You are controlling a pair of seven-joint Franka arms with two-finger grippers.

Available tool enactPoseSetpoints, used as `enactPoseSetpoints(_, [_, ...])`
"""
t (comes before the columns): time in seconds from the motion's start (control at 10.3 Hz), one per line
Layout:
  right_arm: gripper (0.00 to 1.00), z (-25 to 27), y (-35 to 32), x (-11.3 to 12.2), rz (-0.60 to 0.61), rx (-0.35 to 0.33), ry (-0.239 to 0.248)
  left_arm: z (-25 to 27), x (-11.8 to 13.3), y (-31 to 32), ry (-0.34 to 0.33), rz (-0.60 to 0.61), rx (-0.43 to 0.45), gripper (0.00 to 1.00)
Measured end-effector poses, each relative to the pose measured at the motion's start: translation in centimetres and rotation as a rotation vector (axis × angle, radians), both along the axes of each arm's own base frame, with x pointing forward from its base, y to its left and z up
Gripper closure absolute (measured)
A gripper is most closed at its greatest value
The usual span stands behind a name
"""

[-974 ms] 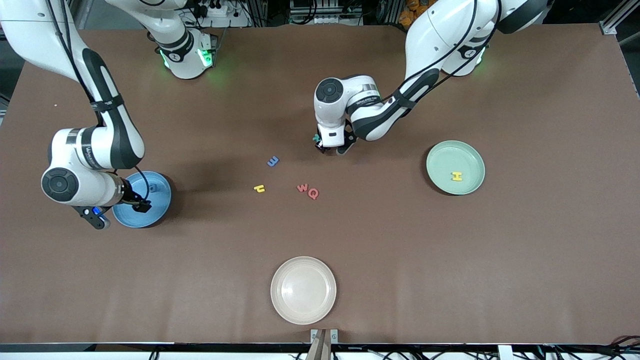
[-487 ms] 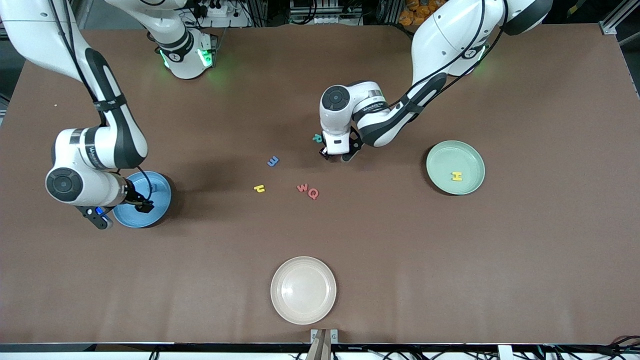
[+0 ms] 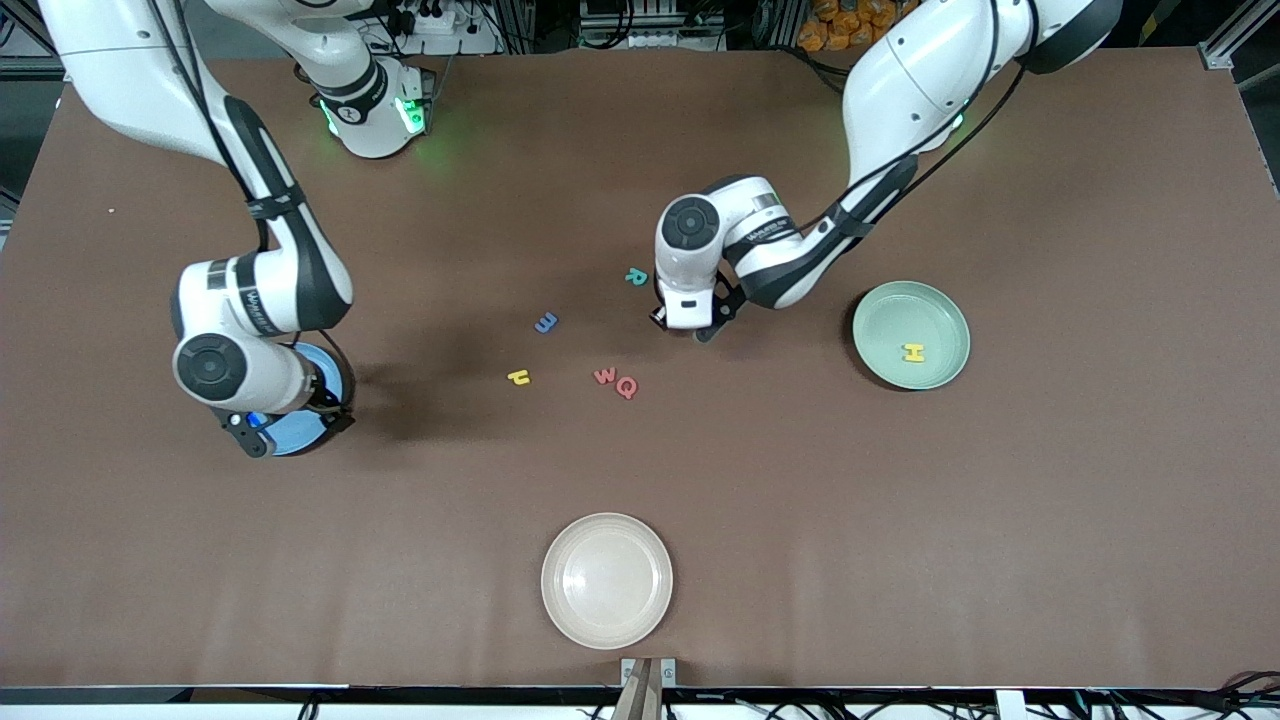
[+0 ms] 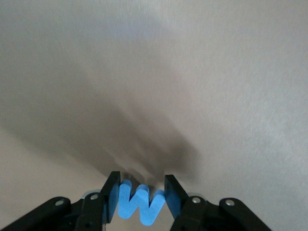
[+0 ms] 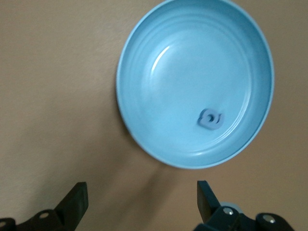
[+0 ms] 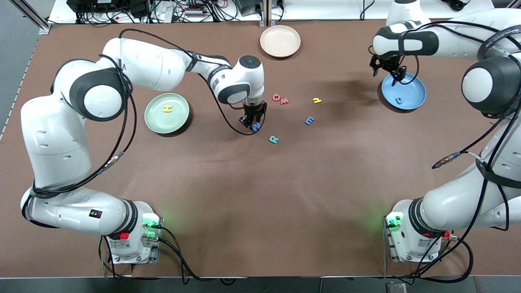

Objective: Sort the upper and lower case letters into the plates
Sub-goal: 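Carry the W into the green plate while the right gripper moves to the h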

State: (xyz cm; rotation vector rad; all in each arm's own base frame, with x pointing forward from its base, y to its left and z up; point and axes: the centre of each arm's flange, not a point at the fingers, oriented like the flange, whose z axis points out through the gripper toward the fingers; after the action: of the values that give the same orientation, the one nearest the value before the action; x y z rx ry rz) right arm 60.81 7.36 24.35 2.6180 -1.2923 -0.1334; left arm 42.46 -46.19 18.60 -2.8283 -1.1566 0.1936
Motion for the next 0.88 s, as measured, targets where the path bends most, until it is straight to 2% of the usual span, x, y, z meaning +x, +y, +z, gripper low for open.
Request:
enactPoseSetpoints(0.1, [0.0,-0.4,2.0,0.1,-0.038,-0.002,-0.036,0.5,0.7,0.6,0.011,-0.031,0.015,0.56])
enactPoseSetpoints(0.29, [0.0,-1.0,6.0,-0.2,-0.093,-0.009,-0.075,1.4,1.6,2.0,0.04,-0.138,0.033,0.56])
enactPoseSetpoints(0.58, [0.0,0.7,14.2,-1.0,-0.226,0.006,-0.14,2.5,4.9,7.3,0.131,-0.393,0.03,0.56])
enactPoseSetpoints(0.78, [0.0,1.2,19.3,-2.6,-0.291,0.032,-0.155,2.9,7.2,11.7,0.197,-0.54,0.001,0.56])
enactPoseSetpoints(0.88, [0.0,1.2,20.1,-2.6,-0.329,0.067,-0.152,2.9,8.0,13.4,0.224,-0.614,-0.018,0.56])
